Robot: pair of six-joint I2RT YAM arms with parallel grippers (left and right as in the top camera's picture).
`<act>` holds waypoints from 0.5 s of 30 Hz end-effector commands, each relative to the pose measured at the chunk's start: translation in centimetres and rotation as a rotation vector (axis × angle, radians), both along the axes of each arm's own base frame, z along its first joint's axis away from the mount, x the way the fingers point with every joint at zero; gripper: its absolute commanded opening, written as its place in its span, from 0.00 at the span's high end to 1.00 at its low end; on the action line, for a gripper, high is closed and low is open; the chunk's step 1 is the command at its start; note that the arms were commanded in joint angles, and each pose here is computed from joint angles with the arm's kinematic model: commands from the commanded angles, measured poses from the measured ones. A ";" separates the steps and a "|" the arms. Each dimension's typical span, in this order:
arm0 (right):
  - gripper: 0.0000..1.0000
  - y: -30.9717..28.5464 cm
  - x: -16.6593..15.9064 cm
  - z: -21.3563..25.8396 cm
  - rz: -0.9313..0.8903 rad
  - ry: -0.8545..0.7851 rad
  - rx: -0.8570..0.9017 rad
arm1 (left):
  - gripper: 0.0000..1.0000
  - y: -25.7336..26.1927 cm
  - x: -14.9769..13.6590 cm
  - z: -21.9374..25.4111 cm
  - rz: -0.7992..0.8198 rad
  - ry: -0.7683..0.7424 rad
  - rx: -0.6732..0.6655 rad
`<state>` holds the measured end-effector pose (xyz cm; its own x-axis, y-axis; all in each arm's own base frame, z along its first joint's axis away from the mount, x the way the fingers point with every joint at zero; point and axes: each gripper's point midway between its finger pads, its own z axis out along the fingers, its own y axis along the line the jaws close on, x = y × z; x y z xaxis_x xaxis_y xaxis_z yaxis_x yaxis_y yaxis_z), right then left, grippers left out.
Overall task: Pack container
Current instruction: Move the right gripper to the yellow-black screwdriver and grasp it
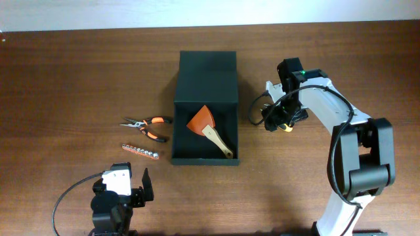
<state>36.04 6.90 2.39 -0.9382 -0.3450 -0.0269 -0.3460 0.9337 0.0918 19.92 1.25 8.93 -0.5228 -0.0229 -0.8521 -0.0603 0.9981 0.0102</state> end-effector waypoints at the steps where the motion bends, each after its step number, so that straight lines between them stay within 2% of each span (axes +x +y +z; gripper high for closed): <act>1: 0.22 0.0 -0.7 -1.6 -0.013 0.051 0.006 | 0.01 0.0 0.0 0.0 -0.007 -0.004 0.015; 6: 0.28 -0.1 -1.0 -2.6 -0.013 0.079 0.002 | 0.01 0.0 0.0 0.0 -0.007 -0.004 0.015; 11: 0.50 -0.1 -1.1 -2.7 -0.014 0.085 0.001 | 0.01 0.0 0.0 0.0 -0.007 -0.004 0.015; 15: 0.58 -0.1 -1.4 -2.7 -0.040 0.099 -0.001 | 0.01 0.0 0.0 0.0 -0.007 -0.004 0.015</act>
<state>35.30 6.82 0.25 -0.9421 -0.3331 0.0394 -0.3275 0.9388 0.1065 19.92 1.25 8.92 -0.5231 -0.0229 -0.8519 -0.0603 0.9981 0.0102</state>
